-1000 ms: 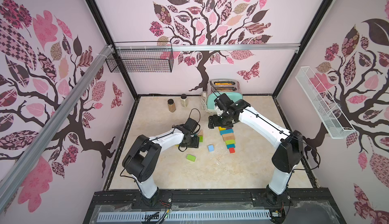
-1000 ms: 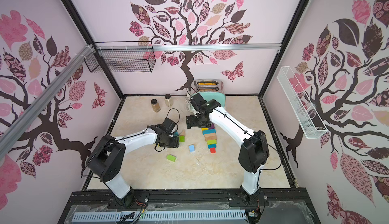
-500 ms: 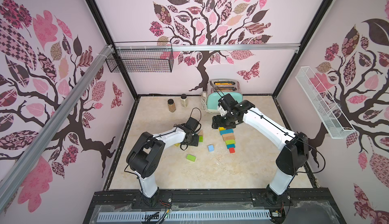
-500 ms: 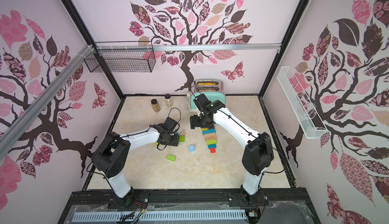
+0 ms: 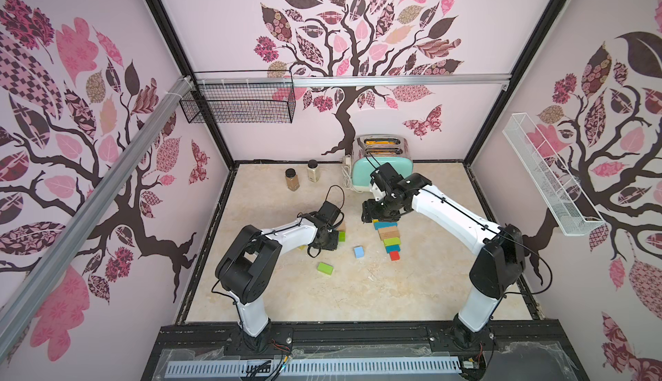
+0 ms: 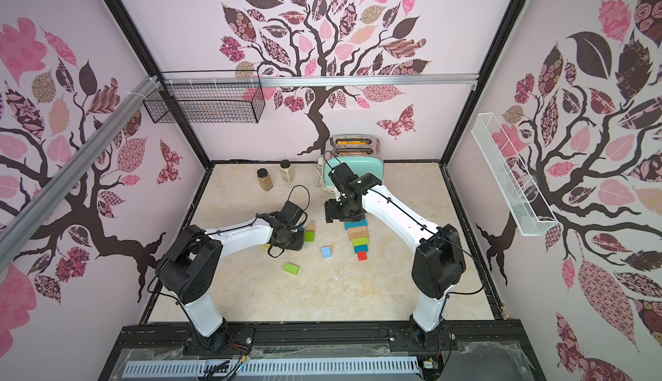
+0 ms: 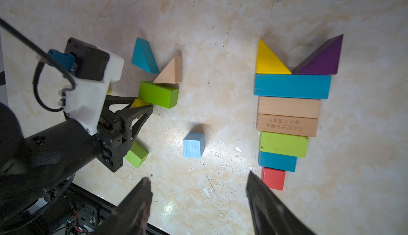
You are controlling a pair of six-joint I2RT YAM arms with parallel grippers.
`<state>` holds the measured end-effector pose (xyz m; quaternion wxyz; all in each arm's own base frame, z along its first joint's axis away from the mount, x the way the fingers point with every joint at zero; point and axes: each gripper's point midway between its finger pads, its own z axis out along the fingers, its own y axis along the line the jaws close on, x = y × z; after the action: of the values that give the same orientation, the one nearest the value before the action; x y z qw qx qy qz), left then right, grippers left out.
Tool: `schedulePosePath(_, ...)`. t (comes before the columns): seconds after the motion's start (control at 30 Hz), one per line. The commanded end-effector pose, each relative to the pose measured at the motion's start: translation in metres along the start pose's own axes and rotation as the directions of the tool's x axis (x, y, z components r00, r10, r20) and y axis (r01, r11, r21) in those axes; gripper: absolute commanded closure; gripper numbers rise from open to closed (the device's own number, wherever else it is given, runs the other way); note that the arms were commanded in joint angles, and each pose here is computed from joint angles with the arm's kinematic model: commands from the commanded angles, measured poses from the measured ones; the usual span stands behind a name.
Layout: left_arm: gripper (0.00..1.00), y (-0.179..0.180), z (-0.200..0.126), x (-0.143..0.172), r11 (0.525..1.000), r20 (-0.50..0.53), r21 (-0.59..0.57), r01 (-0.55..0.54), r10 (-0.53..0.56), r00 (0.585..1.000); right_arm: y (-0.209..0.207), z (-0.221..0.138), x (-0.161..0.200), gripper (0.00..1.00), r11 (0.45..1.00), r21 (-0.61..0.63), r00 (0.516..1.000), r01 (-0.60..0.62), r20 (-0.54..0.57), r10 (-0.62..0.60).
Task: Assemble a carrot with building blocks
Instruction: Move the building block to the center of the board, then pick up the building block from the center of the board.
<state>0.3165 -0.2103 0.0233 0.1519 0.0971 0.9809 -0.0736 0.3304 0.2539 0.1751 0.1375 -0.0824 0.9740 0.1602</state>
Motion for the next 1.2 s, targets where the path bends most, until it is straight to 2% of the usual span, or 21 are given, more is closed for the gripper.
schedulePosePath(0.0, 0.77, -0.002, -0.002, 0.021, 1.0, -0.056, -0.008, -0.006, 0.005, 0.998, 0.004, -0.015, -0.004, 0.3, 1.0, -0.026, 0.999, -0.006, 0.041, 0.007)
schedulePosePath(0.2, 0.79, -0.023, -0.018, 0.042, 1.0, -0.081, -0.004, -0.022, 0.021, 0.996, 0.002, -0.019, 0.002, 0.31, 1.0, -0.027, 0.999, -0.007, 0.041, 0.008)
schedulePosePath(0.4, 0.73, -0.043, -0.034, 0.053, 0.998, -0.083, -0.011, -0.061, 0.06, 0.995, -0.002, -0.021, 0.009, 0.31, 1.0, -0.027, 0.999, -0.011, 0.042, 0.012)
schedulePosePath(0.63, 0.52, -0.044, -0.019, 0.063, 1.0, -0.135, -0.012, -0.022, 0.021, 0.991, -0.003, -0.021, 0.015, 0.3, 0.999, -0.031, 0.999, -0.011, 0.034, 0.012)
schedulePosePath(0.73, 0.34, -0.043, -0.024, 0.06, 1.0, -0.126, -0.018, -0.019, 0.017, 0.992, -0.002, -0.024, 0.016, 0.3, 0.999, -0.035, 0.999, -0.006, 0.036, 0.007)
schedulePosePath(0.77, 0.31, -0.042, -0.028, 0.058, 0.999, -0.115, -0.025, -0.022, 0.019, 0.993, -0.002, -0.025, 0.015, 0.3, 0.999, -0.035, 0.999, -0.004, 0.039, 0.005)
schedulePosePath(0.9, 0.22, -0.028, -0.059, 0.036, 0.998, -0.049, -0.062, 0.006, -0.009, 0.999, -0.002, -0.032, 0.015, 0.26, 0.999, -0.037, 0.998, 0.02, 0.053, -0.018)
schedulePosePath(1.03, 0.2, 0.017, -0.094, 0.007, 0.989, 0.031, -0.057, 0.139, -0.137, 0.99, -0.002, -0.035, 0.018, 0.2, 0.998, -0.039, 0.998, 0.043, 0.053, -0.041)
schedulePosePath(1.17, 0.17, 0.06, -0.1, -0.005, 0.984, 0.02, -0.115, 0.136, -0.135, 0.991, 0.003, -0.034, 0.021, 0.14, 0.996, -0.067, 0.998, 0.051, 0.041, -0.048)
